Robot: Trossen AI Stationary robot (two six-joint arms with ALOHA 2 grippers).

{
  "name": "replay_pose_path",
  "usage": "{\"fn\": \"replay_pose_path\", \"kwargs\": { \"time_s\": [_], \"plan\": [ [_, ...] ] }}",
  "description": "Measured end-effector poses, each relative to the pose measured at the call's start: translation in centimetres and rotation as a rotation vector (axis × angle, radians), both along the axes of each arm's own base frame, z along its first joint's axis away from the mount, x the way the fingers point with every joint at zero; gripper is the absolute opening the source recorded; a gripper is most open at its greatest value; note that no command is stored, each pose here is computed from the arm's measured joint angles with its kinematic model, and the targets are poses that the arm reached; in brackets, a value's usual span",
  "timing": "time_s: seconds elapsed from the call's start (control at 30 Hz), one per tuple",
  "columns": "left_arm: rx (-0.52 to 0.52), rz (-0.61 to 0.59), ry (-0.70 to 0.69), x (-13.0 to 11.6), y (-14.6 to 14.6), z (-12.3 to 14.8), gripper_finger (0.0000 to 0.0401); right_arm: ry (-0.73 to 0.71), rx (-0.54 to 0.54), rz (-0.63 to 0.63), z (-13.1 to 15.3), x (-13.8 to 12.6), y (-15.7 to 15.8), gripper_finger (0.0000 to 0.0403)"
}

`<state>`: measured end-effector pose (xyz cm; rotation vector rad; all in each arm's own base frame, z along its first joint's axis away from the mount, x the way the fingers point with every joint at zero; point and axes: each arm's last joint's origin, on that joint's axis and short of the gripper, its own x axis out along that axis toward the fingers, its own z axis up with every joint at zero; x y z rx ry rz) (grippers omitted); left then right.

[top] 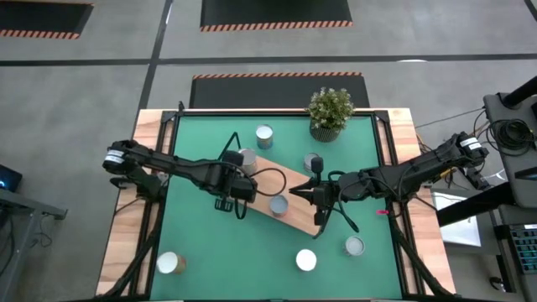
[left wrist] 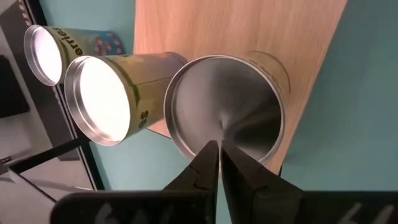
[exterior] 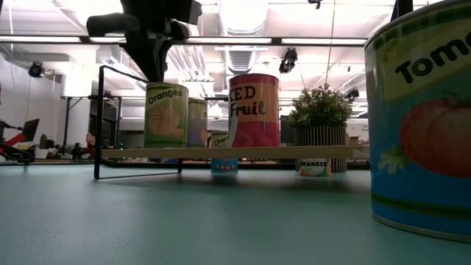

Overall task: Pick and place cans onto a shelf
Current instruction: Put the large canned oranges on the shelf

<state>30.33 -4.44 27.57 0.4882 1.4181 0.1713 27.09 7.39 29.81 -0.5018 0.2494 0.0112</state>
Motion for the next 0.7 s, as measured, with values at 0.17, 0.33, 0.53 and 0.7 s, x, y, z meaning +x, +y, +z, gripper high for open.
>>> {"fn": "replay_pose_path", "kwargs": {
  "time_s": [0.17, 0.33, 0.53, 0.7],
  "plan": [
    [-0.024, -0.003, 0.004, -0.03, -0.11, -0.01, 0.0, 0.0, -0.004, 0.001, 0.0, 0.0, 0.0, 0.0013],
    [-0.03, -0.001, -0.011, 0.13, -0.04, 0.0, 0.0, 0.0, -0.004, 0.001, 0.0, 0.0, 0.0, 0.0013],
    [-0.031, 0.002, -0.019, 0.22, 0.07, -0.01, 0.0, 0.0, -0.004, 0.001, 0.0, 0.0, 0.0, 0.0013],
    [-0.033, 0.005, -0.027, 0.3, 0.09, -0.02, 0.0, 0.0, -0.004, 0.001, 0.0, 0.0, 0.0, 0.0013]
  ]
}}
